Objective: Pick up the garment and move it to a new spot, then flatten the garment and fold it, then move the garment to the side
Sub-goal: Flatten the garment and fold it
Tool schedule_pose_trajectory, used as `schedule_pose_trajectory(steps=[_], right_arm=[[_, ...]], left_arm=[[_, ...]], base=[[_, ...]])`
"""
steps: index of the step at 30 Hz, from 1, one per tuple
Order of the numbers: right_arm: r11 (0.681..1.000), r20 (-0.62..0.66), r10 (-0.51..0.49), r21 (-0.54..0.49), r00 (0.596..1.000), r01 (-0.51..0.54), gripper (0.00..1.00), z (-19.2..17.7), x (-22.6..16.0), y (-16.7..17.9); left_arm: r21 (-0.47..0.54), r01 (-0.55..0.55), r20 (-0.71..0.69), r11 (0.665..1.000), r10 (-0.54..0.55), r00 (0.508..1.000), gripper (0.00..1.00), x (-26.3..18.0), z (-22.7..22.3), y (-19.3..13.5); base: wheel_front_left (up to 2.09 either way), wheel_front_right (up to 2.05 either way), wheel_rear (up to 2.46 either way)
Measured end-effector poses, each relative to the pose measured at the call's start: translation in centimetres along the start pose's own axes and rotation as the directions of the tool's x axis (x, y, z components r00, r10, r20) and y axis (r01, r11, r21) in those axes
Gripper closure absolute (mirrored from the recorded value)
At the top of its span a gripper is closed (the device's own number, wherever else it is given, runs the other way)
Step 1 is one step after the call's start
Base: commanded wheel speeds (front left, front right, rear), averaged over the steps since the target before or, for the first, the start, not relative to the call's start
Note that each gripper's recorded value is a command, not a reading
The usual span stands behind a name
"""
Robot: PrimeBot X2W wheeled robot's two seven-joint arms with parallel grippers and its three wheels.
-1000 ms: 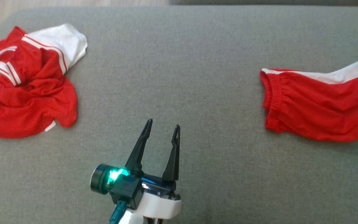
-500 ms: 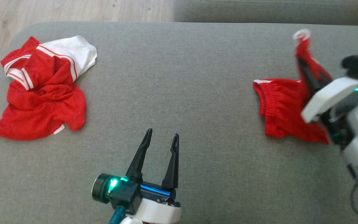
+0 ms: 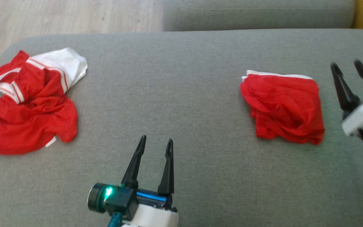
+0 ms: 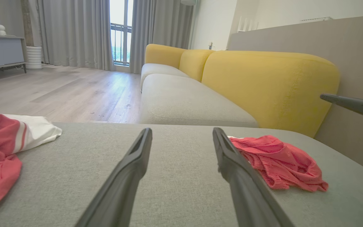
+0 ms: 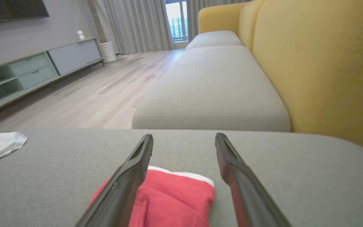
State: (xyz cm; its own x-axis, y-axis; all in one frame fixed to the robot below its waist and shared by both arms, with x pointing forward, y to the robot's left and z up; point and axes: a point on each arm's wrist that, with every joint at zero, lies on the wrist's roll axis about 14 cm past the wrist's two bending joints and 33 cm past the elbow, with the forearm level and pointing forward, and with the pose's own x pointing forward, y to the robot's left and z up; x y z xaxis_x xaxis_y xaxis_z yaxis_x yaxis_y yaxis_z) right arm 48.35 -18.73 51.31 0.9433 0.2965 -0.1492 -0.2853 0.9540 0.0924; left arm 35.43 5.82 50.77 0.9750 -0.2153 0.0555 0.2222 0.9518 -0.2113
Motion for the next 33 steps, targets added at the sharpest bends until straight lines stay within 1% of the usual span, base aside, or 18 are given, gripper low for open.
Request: schedule_pose_trajectory(steps=[1, 3, 6, 7, 8, 9, 13, 15, 17, 18, 21, 23, 25, 28, 31, 32, 33], right_arm=[[1.000, -0.012, -0.022, 0.001, 1.000, 0.022, 0.00, -0.4, -0.9, -0.9], [0.998, -0.039, -0.054, 0.036, 0.998, 0.056, 0.00, -1.4, -2.4, -1.9], [0.992, -0.092, -0.063, 0.108, 0.994, 0.073, 0.00, -2.9, -3.8, -2.4], [0.988, -0.110, -0.056, 0.134, 0.992, 0.070, 0.16, -3.4, -4.0, -2.3], [0.985, -0.129, -0.044, 0.157, 0.991, 0.064, 0.72, -3.7, -4.0, -2.2], [0.982, -0.147, -0.033, 0.181, 0.989, 0.059, 1.00, -4.1, -4.0, -2.1], [0.951, -0.230, 0.031, 0.307, 0.973, 0.042, 1.00, -5.6, -2.9, -1.1], [0.919, -0.287, 0.076, 0.391, 0.955, 0.045, 1.00, -6.9, -2.3, -0.5], [0.890, -0.357, 0.130, 0.453, 0.925, 0.049, 1.00, -8.3, -1.9, 0.2], [0.885, -0.423, 0.163, 0.462, 0.892, 0.057, 1.00, -9.5, -1.3, 0.3], [0.891, -0.496, 0.194, 0.450, 0.846, 0.060, 1.00, -10.5, -0.4, 0.1], [0.888, -0.533, 0.229, 0.458, 0.814, 0.050, 1.00, -11.4, 0.1, 0.9], [0.880, -0.562, 0.276, 0.474, 0.780, 0.030, 1.00, -12.4, 0.3, 2.3], [0.855, -0.584, 0.360, 0.518, 0.727, -0.007, 1.00, -13.2, -0.2, 4.8], [0.842, -0.596, 0.435, 0.535, 0.675, -0.070, 1.00, -13.1, -1.4, 7.3], [0.833, -0.599, 0.473, 0.542, 0.646, -0.107, 1.00, -13.0, -2.5, 8.7], [0.827, -0.601, 0.490, 0.549, 0.632, -0.119, 1.00, -13.0, -3.3, 9.3]], left_arm=[[-0.002, 0.005, -0.003, 1.000, -0.005, 1.000, 0.00, -0.2, -0.1, -0.2], [-0.005, 0.015, -0.006, 1.000, -0.015, 1.000, 0.00, -0.4, -0.2, -0.6], [-0.006, 0.022, 0.000, 1.000, -0.022, 1.000, 0.00, -0.3, 0.0, -0.8], [-0.008, 0.021, -0.002, 1.000, -0.021, 1.000, 0.00, -0.3, 0.0, -0.7], [-0.009, 0.018, -0.005, 1.000, -0.018, 1.000, 0.00, -0.3, -0.1, -0.6], [-0.010, 0.013, -0.006, 1.000, -0.013, 1.000, 0.00, -0.2, -0.2, -0.5], [-0.014, -0.011, -0.033, 1.000, 0.011, 0.999, 0.00, -0.1, -1.0, 0.3], [-0.013, -0.019, -0.042, 1.000, 0.018, 0.999, 0.00, 0.1, -1.3, 0.6], [-0.008, -0.019, -0.038, 1.000, 0.019, 0.999, 0.00, 0.5, -1.2, 0.7], [-0.002, -0.025, -0.029, 1.000, 0.025, 0.999, 0.00, 1.1, -1.0, 1.1], [-0.002, -0.044, -0.031, 0.999, 0.044, 0.999, 0.00, 1.4, -1.0, 1.8], [-0.005, -0.058, -0.042, 0.998, 0.058, 0.997, 0.00, 1.4, -1.3, 2.1], [-0.002, -0.068, -0.046, 0.998, 0.068, 0.997, 0.00, 1.4, -1.4, 2.4], [-0.005, -0.086, -0.050, 0.996, 0.085, 0.995, 0.00, 1.3, -1.5, 2.8], [-0.004, -0.080, -0.040, 0.997, 0.080, 0.996, 0.00, 1.3, -1.2, 2.6], [-0.002, -0.074, -0.030, 0.997, 0.074, 0.997, 0.00, 1.2, -0.8, 2.4], [-0.001, -0.071, -0.026, 0.997, 0.071, 0.997, 0.00, 1.2, -0.7, 2.3]], base=[[0.00, 0.00, 0.00], [0.00, 0.00, 0.00], [0.00, 0.00, 0.00], [0.00, 0.00, 0.00], [0.00, 0.00, 0.00], [0.00, 0.00, 0.00], [0.00, 0.00, 0.00], [0.00, 0.00, 0.00], [0.00, 0.00, 0.00], [0.00, 0.00, 0.00], [0.00, 0.00, 0.00], [0.00, 0.00, 0.00], [0.00, 0.00, 0.00], [0.00, 0.00, 0.00], [0.00, 0.00, 0.00], [0.00, 0.00, 0.00], [0.00, 0.00, 0.00]])
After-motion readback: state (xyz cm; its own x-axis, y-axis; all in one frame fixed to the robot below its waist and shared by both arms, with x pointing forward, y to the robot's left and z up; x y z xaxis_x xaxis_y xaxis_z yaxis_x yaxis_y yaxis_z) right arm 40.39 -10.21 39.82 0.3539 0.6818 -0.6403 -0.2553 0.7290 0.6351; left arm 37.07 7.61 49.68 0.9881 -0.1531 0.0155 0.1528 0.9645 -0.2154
